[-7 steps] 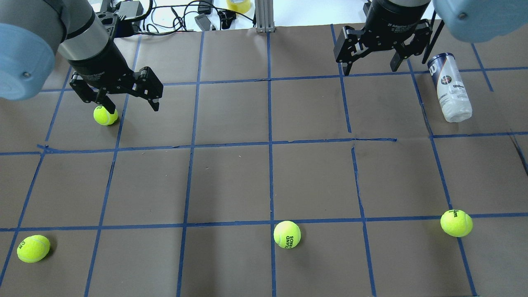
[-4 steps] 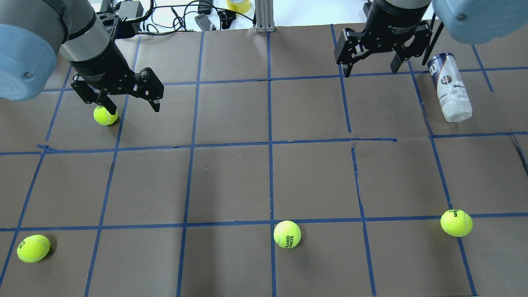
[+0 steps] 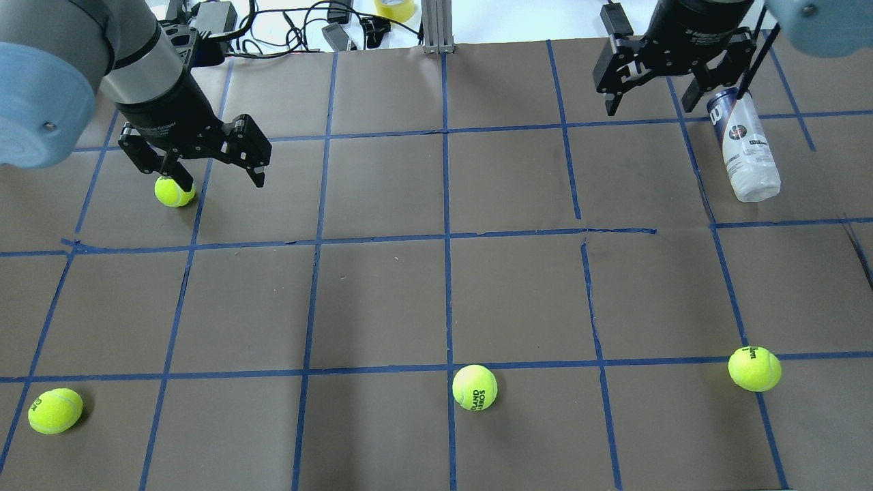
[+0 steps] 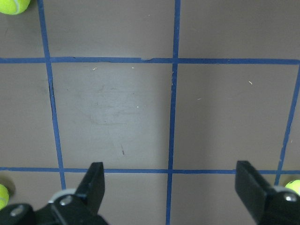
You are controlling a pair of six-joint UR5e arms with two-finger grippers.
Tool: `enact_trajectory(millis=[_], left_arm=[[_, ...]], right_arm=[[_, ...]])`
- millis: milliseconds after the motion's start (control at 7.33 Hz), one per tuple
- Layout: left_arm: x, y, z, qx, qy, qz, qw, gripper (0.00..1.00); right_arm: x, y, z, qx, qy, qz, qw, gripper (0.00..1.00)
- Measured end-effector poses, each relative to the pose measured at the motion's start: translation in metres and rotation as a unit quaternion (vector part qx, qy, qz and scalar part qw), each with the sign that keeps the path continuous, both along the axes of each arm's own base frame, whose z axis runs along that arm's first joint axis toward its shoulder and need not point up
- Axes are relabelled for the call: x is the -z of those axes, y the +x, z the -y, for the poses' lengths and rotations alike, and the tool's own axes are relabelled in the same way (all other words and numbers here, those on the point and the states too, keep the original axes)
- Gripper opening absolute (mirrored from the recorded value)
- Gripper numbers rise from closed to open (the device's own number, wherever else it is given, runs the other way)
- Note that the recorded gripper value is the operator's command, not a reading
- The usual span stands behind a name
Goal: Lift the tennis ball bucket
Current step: 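Move the right gripper down over the upright Wilson tennis ball can, then close the right gripper around the can's navy lid end and lift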
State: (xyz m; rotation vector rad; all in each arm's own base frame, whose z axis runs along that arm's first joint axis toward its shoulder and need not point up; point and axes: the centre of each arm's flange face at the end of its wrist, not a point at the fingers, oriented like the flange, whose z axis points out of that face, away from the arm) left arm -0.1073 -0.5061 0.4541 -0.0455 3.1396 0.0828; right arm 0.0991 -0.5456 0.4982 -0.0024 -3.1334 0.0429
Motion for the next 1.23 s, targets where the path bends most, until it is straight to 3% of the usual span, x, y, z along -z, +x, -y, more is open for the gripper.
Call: enact_trajectory(millis=[273,545,818,1227], left_arm=[[0.0,0.0,0.0,0.0,0.0,0.0,1.0,1.0],[0.0,0.0,0.0,0.0,0.0,0.003,1.0,1.0],[0.001,0.001,0.0,0.001,0.0,0.004,1.0,1.0],[0.0,0.001,0.001,0.001,-0.001,0.005,1.0,1.0]], right_arm=[[0.019,-0.069,0.012,0.016,0.013,-0.001,0.9998,0.95],[0.067,-0.136,0.054,0.038,-0.001,-0.019,0.9991,0.95],[0.142,-0.19,0.107,0.034,-0.017,-0.04,0.9985,0.96],[0.234,-0.257,0.159,0.012,-0.018,-0.043,0.9989,0.96]])
